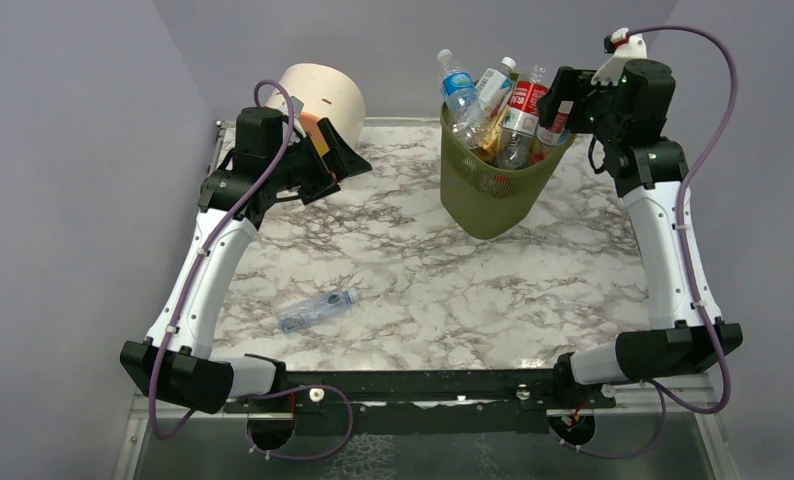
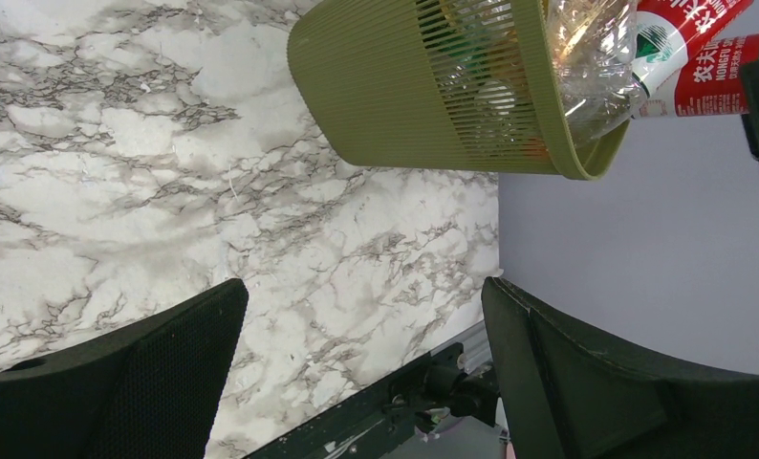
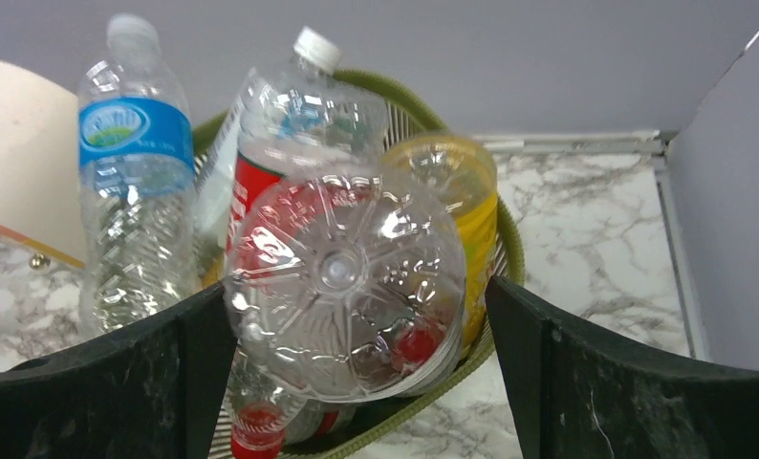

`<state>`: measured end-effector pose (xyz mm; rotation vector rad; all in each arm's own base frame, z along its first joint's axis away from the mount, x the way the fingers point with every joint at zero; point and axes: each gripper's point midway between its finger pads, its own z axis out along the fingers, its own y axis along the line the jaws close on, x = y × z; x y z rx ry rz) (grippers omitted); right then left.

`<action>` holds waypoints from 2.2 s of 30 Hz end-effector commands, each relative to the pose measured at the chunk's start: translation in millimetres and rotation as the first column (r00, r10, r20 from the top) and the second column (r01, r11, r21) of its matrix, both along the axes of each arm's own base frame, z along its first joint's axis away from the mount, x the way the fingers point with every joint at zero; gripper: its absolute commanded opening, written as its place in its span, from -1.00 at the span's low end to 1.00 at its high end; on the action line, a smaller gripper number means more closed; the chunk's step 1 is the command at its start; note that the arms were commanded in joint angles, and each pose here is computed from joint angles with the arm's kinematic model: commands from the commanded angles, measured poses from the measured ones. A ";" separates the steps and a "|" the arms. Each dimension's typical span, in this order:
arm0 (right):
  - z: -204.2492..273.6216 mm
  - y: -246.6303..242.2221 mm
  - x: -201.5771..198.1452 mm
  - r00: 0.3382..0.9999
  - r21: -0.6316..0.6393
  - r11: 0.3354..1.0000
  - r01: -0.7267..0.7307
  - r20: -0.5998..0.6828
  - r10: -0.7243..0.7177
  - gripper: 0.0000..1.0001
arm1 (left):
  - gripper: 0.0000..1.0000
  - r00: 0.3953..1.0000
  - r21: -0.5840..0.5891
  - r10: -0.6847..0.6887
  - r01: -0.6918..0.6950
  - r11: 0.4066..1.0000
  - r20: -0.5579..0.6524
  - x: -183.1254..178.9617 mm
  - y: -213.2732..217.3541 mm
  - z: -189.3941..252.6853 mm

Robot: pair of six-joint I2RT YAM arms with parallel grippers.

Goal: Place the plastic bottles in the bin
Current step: Place the plastic bottle in the trash bin, then pick up the plastic bottle at the center of the board.

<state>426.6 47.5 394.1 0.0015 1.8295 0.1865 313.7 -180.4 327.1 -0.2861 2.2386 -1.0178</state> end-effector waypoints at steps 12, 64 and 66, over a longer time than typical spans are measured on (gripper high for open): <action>76.5 6.1 -58.2 0.996 0.031 0.998 -0.050 0.070 0.048 0.99 | 0.98 0.999 0.015 0.038 -0.039 0.999 0.039 -2.0 7.0 7.6; -268.6 461.1 -247.9 0.066 -0.217 0.004 -0.976 -0.279 0.958 0.99 | 0.98 0.889 -0.354 0.185 -0.027 0.935 0.420 -68.1 18.4 211.5; -277.3 468.4 -244.4 0.066 -0.255 -0.012 -0.967 -0.295 0.953 0.99 | 0.98 0.892 -0.353 0.182 -0.026 0.935 0.415 -67.1 17.7 210.0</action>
